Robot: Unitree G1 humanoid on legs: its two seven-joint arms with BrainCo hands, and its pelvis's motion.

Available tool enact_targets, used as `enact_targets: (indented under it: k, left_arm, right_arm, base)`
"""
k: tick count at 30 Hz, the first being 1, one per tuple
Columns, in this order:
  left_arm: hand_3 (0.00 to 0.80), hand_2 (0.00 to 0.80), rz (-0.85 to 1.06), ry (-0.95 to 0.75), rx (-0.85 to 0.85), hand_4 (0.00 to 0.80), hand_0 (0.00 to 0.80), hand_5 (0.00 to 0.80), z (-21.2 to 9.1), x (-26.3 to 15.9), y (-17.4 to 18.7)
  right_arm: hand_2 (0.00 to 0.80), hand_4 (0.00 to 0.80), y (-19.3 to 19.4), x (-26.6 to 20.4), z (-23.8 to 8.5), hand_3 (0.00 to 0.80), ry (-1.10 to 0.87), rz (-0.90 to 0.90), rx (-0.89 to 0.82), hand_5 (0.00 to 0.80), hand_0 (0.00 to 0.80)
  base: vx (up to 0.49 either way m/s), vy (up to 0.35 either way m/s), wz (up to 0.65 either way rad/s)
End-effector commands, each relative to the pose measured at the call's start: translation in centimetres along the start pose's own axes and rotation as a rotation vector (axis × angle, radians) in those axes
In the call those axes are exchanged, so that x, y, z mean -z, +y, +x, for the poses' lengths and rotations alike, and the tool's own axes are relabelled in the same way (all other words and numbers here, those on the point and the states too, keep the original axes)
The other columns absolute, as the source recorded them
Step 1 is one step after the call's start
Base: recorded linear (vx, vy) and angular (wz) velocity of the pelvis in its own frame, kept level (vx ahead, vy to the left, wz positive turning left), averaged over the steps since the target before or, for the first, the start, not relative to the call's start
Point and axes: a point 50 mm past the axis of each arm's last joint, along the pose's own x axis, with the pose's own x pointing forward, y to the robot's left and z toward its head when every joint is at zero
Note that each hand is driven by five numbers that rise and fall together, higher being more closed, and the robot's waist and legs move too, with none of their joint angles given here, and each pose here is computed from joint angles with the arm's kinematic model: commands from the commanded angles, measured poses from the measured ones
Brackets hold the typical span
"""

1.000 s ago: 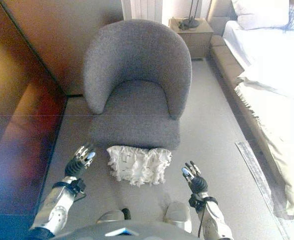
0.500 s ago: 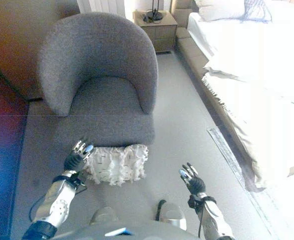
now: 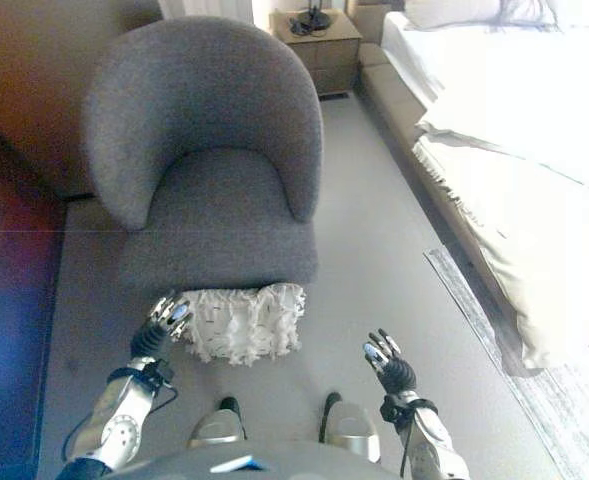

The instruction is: Pick up the cushion and take it to the sofa

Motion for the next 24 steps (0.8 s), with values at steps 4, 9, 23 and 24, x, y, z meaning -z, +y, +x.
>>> enact_targets:
  k: [4, 9, 23, 24]
  left_arm:
    - [0.0, 0.0, -0.004, -0.097, 0.04, 0.0, 0.0, 0.0, 0.0, -1.6, -0.3]
    - [0.0, 0.0, 0.045, -0.117, 0.032, 0.0, 0.0, 0.0, -0.2, -3.0, 0.4]
    - [0.0, 0.0, 0.111, -0.102, 0.033, 0.0, 0.0, 0.0, -0.3, -3.8, 0.9]
    - [0.0, 0.0, 0.112, -0.104, 0.039, 0.0, 0.0, 0.0, -0.3, -3.7, 0.8]
  right_arm:
    - [0.0, 0.0, 1.5, -2.9, 1.0, 0.0, -0.121, -0.026, -0.06, 0.0, 0.0]
    - [0.0, 0.0, 3.1, -2.5, 1.4, 0.0, -0.081, -0.049, -0.111, 0.0, 0.0]
    - [0.0, 0.0, 2.6, -0.8, 1.0, 0.0, -0.068, 0.036, -0.047, 0.0, 0.0]
    - [0.0, 0.0, 2.6, -0.9, 1.0, 0.0, -0.07, 0.041, -0.049, 0.0, 0.0]
  base:
    - [0.324, 0.276, 0.03]
    - [0.311, 0.251, 0.08]
    - [0.22, 0.115, -0.08]
    - [0.25, -0.19, -0.34]
